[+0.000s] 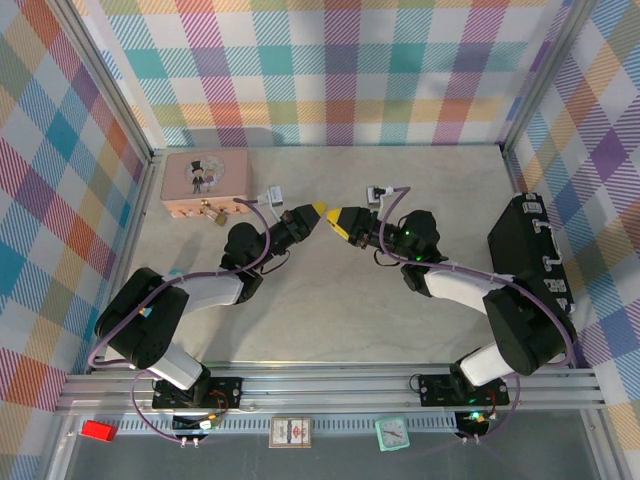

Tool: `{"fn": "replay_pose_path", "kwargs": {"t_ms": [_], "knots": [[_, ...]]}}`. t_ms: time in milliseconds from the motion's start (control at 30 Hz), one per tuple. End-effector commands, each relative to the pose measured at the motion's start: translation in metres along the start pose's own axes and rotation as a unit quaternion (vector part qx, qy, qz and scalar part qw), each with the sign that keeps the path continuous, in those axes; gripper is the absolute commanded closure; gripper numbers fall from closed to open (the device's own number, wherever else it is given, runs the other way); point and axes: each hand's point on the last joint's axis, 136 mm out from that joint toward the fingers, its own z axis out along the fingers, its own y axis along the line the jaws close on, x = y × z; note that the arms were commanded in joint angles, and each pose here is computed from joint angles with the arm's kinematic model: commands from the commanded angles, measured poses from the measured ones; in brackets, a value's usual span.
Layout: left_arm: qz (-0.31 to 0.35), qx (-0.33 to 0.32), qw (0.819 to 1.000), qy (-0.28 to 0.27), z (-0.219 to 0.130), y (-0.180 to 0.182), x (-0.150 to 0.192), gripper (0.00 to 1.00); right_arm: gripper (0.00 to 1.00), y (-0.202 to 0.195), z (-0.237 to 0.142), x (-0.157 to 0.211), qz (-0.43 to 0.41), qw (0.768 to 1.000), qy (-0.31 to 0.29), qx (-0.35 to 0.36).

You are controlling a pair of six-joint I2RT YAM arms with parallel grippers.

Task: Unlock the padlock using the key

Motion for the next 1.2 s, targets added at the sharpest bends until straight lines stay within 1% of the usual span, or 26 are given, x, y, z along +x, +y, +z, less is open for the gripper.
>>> {"fn": "replay_pose_path", "kwargs": {"t_ms": [0, 200, 300, 433, 800, 1167], "knots": [[0.017, 0.029, 0.999, -0.007, -0.0041, -0.0195, -0.0025, 1.00, 0.58, 0.0208, 0.0036, -0.0083, -0.018, 0.999, -0.005, -0.033], [0.023, 0.022, 0.999, -0.008, -0.0070, -0.0181, -0.0013, 1.00, 0.64, 0.0170, 0.0007, -0.0064, -0.026, 1.000, -0.005, -0.016], [0.025, 0.023, 0.999, -0.007, -0.0072, -0.0192, -0.0011, 1.00, 0.65, 0.0118, -0.0026, -0.0054, -0.032, 0.999, -0.009, 0.007], [0.024, 0.023, 0.999, -0.006, -0.0069, -0.0193, -0.0004, 1.00, 0.67, 0.0139, -0.0038, -0.0052, -0.042, 0.999, -0.007, 0.016], [0.026, 0.028, 0.999, -0.003, -0.0053, -0.0232, 0.0022, 1.00, 0.69, 0.0146, -0.0017, -0.0047, -0.043, 0.999, -0.002, 0.014], [0.027, 0.028, 0.999, -0.004, -0.0056, -0.0250, 0.0030, 1.00, 0.75, 0.0112, -0.0025, -0.0033, -0.043, 0.999, -0.002, 0.019]]}}
